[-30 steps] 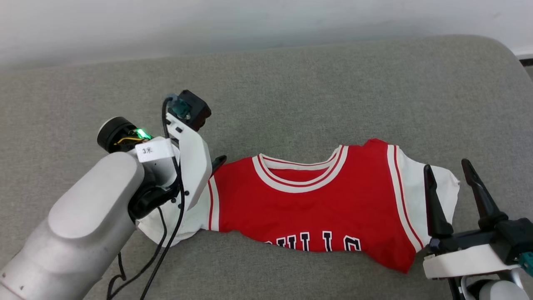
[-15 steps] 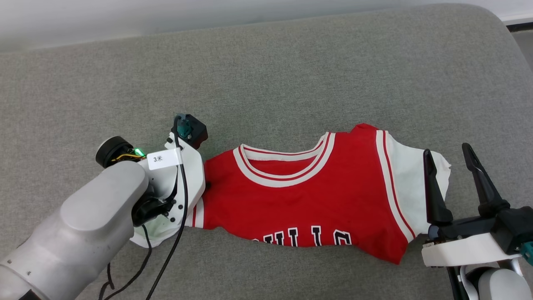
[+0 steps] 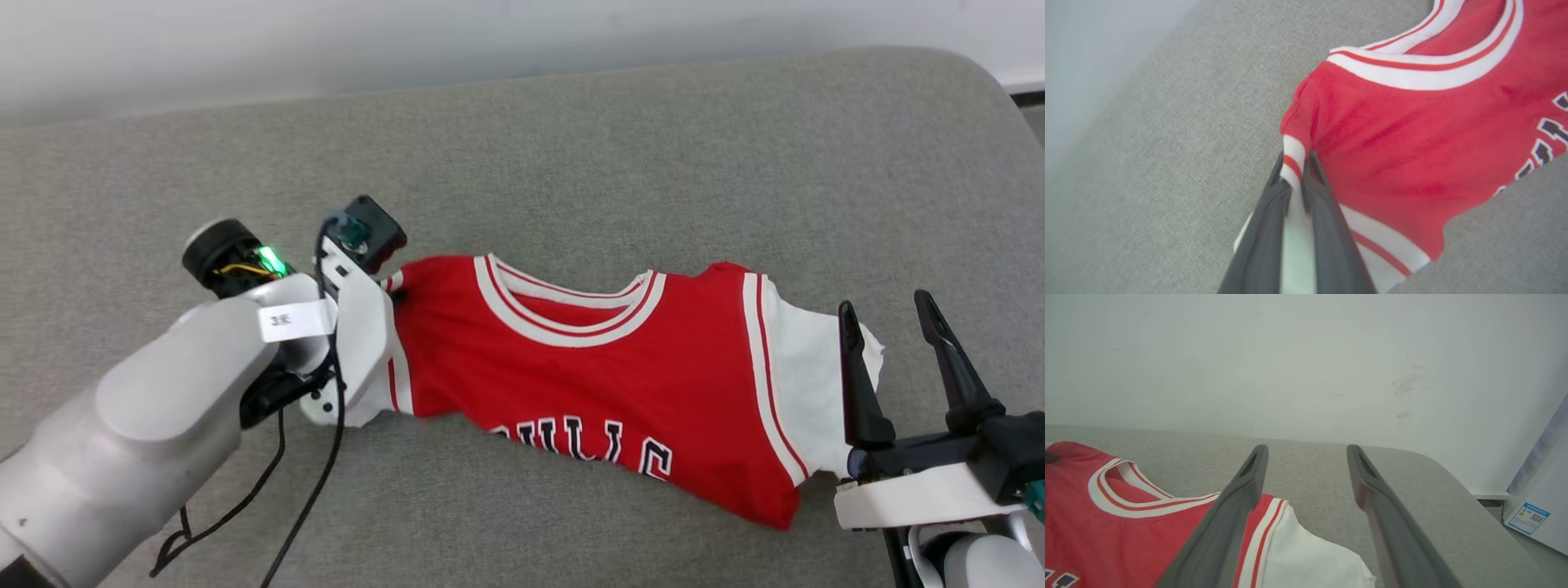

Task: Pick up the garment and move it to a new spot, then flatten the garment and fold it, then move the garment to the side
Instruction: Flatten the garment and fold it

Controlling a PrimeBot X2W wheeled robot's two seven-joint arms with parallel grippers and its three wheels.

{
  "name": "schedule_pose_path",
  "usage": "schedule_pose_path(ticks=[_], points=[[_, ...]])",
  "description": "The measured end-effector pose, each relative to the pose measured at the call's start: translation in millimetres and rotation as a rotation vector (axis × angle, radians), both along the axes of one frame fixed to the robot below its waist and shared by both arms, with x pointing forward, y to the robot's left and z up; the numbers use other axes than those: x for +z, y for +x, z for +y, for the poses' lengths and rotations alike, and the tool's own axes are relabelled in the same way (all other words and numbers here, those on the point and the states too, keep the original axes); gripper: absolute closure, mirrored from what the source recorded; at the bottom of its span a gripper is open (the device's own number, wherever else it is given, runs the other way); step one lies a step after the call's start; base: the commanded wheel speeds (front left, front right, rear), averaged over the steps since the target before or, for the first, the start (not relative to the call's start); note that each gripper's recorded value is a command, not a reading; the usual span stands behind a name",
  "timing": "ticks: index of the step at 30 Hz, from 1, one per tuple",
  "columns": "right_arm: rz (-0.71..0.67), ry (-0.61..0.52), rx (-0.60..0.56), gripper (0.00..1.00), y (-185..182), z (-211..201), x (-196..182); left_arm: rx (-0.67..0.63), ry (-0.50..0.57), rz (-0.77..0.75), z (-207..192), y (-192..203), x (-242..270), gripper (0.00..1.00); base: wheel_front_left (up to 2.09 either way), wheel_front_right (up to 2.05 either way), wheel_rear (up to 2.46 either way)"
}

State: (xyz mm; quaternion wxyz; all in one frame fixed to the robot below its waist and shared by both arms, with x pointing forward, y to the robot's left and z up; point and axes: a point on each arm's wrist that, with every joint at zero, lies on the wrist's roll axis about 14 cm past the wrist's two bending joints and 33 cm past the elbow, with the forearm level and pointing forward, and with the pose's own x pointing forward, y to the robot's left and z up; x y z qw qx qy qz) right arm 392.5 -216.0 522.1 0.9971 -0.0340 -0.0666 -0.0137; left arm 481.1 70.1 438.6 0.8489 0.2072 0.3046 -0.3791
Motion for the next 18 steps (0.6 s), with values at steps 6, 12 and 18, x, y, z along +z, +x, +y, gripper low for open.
schedule_pose_path(ticks=[6,12,18], points=[[-0.012,0.005,0.023,0.00,-4,8,4,0.062,-0.042,-0.159,25,9,49,1.00,0.00,0.00,0.00],[-0.021,0.007,0.041,0.00,-3,14,7,0.101,-0.043,-0.242,40,19,77,1.00,0.00,0.00,0.00],[-0.013,-0.001,0.026,0.00,4,9,3,0.087,-0.036,-0.223,29,34,67,1.00,0.00,0.00,0.00]])
